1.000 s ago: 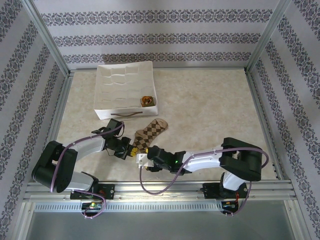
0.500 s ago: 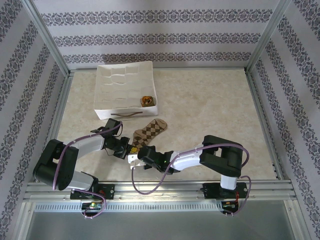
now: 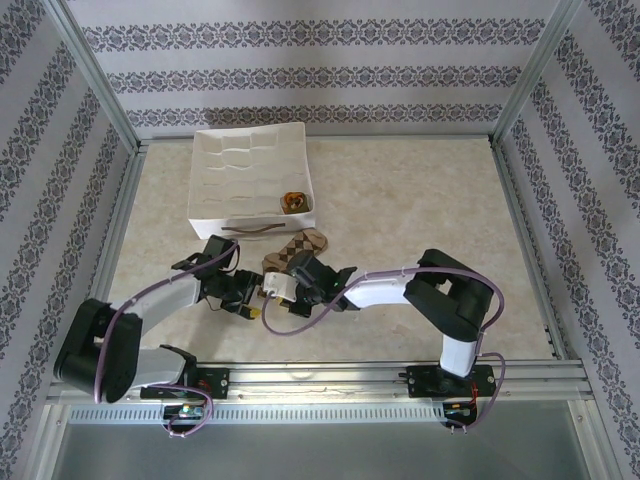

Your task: Roll the socks

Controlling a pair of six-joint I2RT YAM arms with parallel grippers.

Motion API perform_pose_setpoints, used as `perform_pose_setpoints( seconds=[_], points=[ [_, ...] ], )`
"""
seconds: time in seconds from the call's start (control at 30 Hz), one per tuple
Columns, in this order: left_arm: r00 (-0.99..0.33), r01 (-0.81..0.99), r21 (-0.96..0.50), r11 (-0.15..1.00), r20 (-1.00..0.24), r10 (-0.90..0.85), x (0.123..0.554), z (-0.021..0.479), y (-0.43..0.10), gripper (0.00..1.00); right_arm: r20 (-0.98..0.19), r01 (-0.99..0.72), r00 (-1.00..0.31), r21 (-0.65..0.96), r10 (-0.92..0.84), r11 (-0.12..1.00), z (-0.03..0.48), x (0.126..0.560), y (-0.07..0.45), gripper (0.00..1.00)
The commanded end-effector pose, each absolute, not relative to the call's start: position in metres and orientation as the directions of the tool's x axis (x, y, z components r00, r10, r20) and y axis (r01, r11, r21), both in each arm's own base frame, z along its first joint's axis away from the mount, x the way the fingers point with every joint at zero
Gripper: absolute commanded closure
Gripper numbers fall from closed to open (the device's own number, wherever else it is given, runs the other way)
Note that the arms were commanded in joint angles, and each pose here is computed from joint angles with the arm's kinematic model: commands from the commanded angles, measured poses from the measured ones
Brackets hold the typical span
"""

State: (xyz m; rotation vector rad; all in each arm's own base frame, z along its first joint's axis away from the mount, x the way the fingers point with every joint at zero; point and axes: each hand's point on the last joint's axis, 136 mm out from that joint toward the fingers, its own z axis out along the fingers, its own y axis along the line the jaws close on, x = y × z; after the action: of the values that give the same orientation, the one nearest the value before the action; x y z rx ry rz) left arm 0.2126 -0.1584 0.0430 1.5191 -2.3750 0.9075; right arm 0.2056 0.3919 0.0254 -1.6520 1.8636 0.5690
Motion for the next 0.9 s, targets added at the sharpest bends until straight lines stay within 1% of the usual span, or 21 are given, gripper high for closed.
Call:
perform_pose_setpoints(
  seconds=[0.0,0.17,0.3,0.4,0.63,0.73,0.87],
  points=[
    [-0.416,-0.891,-0.37,0.264,0.429,-0.802,0.206,0.043,-0.145,0.37,-0.516,-0.949,-0.279,0.278,-0.81,0.149,-0.017,0.159,0.363,1.0],
    [-0.491,-0.827,-0.492,0.271,0.4,-0.774,0.222,0.056,-0.151,0.39,-0.485,-0.883,-0.414,0.419,-0.771,0.21,-0.017,0.168,0.364,1.0],
    [-0.552,-0.788,-0.534,0.306,0.396,-0.734,0.223,0.058,-0.157,0.42,-0.439,-0.808,-0.526,0.526,-0.728,0.266,-0.018,0.18,0.364,1.0],
    [-0.578,-0.765,-0.561,0.317,0.38,-0.722,0.225,0.059,-0.159,0.46,-0.395,-0.744,-0.597,0.598,-0.698,0.298,-0.018,0.188,0.362,1.0],
    [-0.638,-0.702,-0.624,0.342,0.338,-0.692,0.237,0.053,-0.167,0.51,-0.296,-0.652,-0.671,0.672,-0.68,0.352,-0.022,0.194,0.356,1.0],
    [-0.656,-0.694,-0.622,0.362,0.338,-0.675,0.238,0.047,-0.172,0.54,-0.262,-0.617,-0.699,0.692,-0.666,0.375,-0.023,0.198,0.356,1.0],
    [-0.655,-0.702,-0.6,0.384,0.33,-0.68,0.234,0.037,-0.17,0.59,-0.246,-0.592,-0.717,0.709,-0.652,0.383,-0.022,0.202,0.359,1.0]
  ],
)
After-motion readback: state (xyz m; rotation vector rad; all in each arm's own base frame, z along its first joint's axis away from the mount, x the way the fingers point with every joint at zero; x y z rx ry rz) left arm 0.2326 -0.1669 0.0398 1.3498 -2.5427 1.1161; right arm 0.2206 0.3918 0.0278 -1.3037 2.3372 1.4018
